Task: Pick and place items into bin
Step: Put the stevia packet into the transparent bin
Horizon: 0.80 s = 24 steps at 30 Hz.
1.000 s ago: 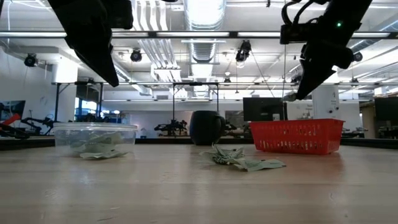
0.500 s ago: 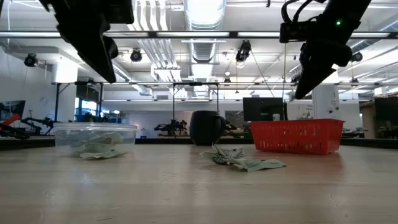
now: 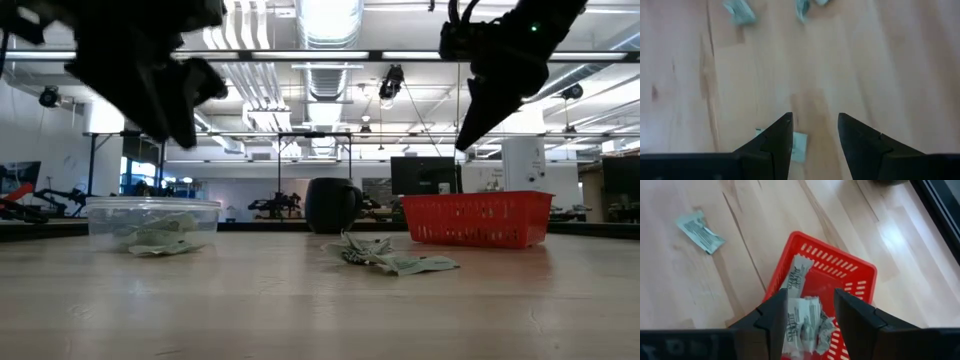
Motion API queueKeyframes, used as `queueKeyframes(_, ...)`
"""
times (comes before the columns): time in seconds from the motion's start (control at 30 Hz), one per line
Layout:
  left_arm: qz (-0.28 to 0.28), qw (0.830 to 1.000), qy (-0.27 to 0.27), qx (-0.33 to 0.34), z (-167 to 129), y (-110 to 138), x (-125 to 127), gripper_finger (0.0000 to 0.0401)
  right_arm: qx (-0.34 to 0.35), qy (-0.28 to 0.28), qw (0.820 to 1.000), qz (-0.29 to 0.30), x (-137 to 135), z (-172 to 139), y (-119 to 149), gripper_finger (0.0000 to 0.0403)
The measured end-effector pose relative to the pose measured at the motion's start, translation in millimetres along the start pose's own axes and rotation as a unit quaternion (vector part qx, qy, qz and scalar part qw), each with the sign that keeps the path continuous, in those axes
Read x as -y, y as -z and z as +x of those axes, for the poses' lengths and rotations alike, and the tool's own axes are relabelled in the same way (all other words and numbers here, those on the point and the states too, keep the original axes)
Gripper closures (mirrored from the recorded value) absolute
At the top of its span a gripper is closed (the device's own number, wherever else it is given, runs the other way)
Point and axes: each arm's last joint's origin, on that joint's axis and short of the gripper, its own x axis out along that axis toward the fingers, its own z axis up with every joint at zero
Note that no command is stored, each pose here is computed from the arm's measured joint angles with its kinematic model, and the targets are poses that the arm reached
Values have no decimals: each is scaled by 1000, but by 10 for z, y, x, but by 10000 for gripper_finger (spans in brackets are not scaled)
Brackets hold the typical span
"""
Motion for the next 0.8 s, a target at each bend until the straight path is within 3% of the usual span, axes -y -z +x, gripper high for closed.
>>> queueKeyframes(0.13, 29, 998, -16, -48, 265, 25, -1, 261, 7, -4, 1000, -2, -9, 1, -14, 253)
queueKeyframes(0.33, 28, 995, -25, -96, 512, 75, -13, 261, 6, -4, 1000, -2, -9, 2, -13, 257)
queueKeyframes(0.5, 1, 992, -37, -119, 575, 115, -50, 261, 6, -4, 1000, -3, -9, 4, -12, 259)
queueKeyframes(0.8, 17, 990, -51, -133, 585, 156, -66, 261, 15, -9, 1000, -6, -20, 4, -30, 261)
